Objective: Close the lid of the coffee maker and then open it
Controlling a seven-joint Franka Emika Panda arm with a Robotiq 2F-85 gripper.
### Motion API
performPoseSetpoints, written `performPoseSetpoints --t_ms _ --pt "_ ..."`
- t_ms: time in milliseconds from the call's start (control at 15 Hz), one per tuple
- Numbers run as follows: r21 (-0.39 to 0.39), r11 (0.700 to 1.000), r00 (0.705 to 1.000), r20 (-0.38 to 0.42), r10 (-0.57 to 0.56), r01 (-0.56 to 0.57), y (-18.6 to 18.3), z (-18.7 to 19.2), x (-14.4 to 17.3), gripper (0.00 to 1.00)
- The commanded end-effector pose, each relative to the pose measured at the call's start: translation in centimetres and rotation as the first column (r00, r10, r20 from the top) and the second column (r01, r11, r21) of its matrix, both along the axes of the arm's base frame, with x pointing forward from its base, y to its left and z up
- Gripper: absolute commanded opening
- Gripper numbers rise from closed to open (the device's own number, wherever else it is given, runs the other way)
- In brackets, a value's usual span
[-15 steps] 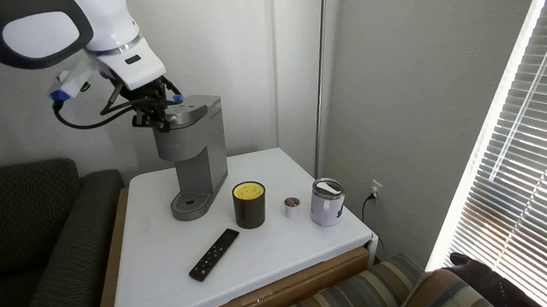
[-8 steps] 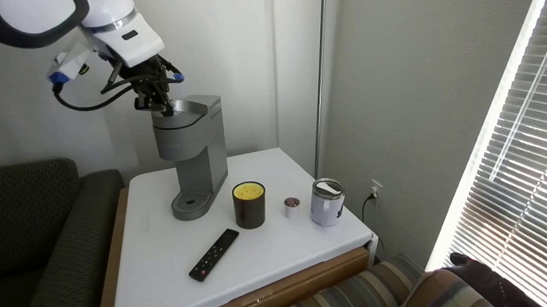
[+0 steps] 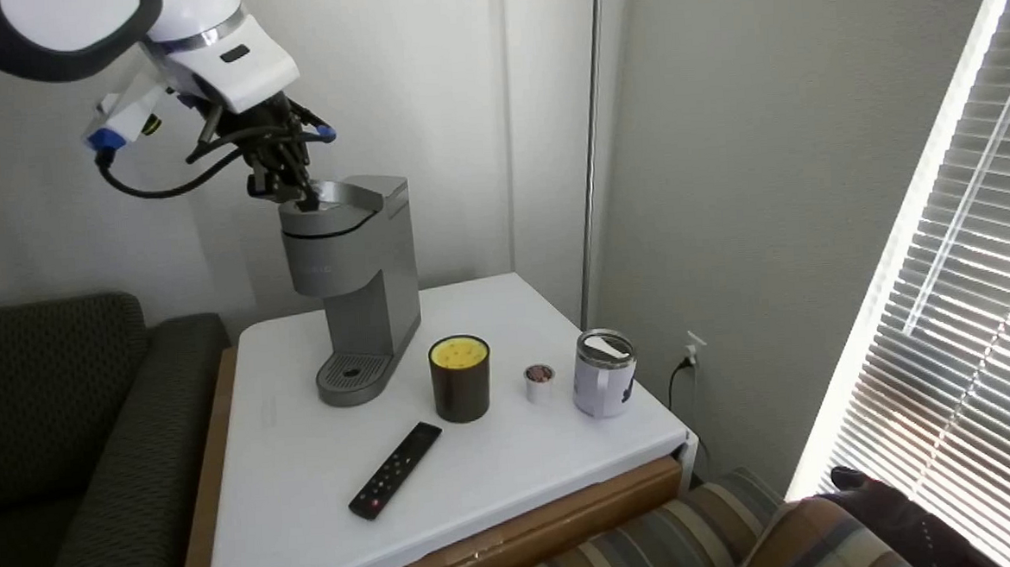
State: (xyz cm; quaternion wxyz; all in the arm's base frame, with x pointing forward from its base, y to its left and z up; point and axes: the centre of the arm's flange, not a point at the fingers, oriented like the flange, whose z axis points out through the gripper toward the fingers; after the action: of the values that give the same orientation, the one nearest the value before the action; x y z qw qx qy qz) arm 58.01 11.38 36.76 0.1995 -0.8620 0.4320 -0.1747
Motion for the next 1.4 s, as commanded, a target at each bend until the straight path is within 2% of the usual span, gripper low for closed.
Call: performPoseSetpoints --t_ms 0,600,1333 --pt "-0.020 1.000 1.000 0.017 0.012 -0.012 0.6 1.7 0.3 0.00" --pt "-0.085 0.994 0.997 0.036 0.068 -0.065 1.6 3.6 1.5 0.00" --pt "-0.200 0.966 0.986 -0.074 0.152 -0.164 3.3 6.5 3.8 0.00"
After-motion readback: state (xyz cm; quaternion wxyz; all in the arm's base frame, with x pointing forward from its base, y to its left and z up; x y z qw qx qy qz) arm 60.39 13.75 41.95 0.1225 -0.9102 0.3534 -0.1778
